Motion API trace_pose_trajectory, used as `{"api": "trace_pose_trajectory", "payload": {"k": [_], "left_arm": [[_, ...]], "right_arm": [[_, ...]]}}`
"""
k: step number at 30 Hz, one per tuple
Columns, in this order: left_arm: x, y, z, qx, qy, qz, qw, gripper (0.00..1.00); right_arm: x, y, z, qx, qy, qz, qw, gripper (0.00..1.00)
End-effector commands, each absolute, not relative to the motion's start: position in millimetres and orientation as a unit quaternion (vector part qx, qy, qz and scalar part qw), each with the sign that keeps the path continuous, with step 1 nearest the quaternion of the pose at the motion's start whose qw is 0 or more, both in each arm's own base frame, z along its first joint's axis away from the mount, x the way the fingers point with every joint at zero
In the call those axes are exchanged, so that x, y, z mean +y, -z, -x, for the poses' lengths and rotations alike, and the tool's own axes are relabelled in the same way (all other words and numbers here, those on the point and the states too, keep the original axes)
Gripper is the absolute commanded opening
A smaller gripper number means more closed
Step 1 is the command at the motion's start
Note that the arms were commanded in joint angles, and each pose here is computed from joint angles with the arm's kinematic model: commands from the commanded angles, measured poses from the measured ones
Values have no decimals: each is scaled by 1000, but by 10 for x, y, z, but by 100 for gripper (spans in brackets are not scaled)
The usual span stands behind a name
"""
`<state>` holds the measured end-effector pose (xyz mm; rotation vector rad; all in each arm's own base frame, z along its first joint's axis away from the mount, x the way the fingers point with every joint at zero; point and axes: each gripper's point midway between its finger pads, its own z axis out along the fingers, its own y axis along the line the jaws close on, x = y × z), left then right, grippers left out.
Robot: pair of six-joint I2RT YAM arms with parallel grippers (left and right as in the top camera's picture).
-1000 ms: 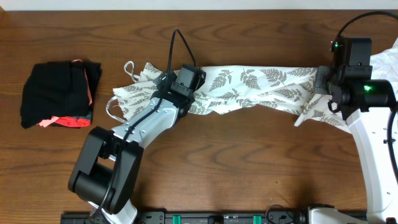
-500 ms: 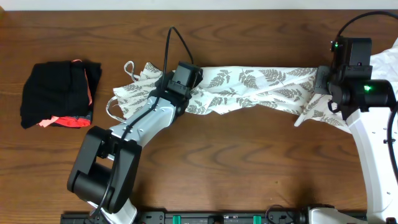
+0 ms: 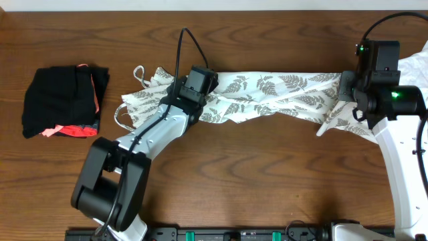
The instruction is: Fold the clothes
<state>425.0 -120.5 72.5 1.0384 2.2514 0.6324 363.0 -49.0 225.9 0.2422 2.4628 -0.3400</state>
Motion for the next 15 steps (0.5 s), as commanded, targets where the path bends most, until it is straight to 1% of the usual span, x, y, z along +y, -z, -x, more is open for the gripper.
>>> {"api": "trace_pose_trajectory", "payload": {"k": [1,6,10,13,15], "left_arm": [[-1090,-1227,-4406,833,-270,-348,335,6],[-930,-1989,-4494,818,-286,-292,406,6],[-853,-2686,-4423,795,-283,-253,473,6],[-811,-3031,-4322,781,-279,-235,507,6],[-785,-3169,-4261,775,-278,-227,521,6]], "right_arm": [[-545,-2296,-3626,932,136,-100,321,1],[-593,-2402,-3643,923,148,-107,340,1],[-607,-2640,-3645,905,147,-115,381,1],[-604,-2802,-3615,894,143,-119,407,1],[-598,-2871,-3581,890,140,-119,416,1]]}}
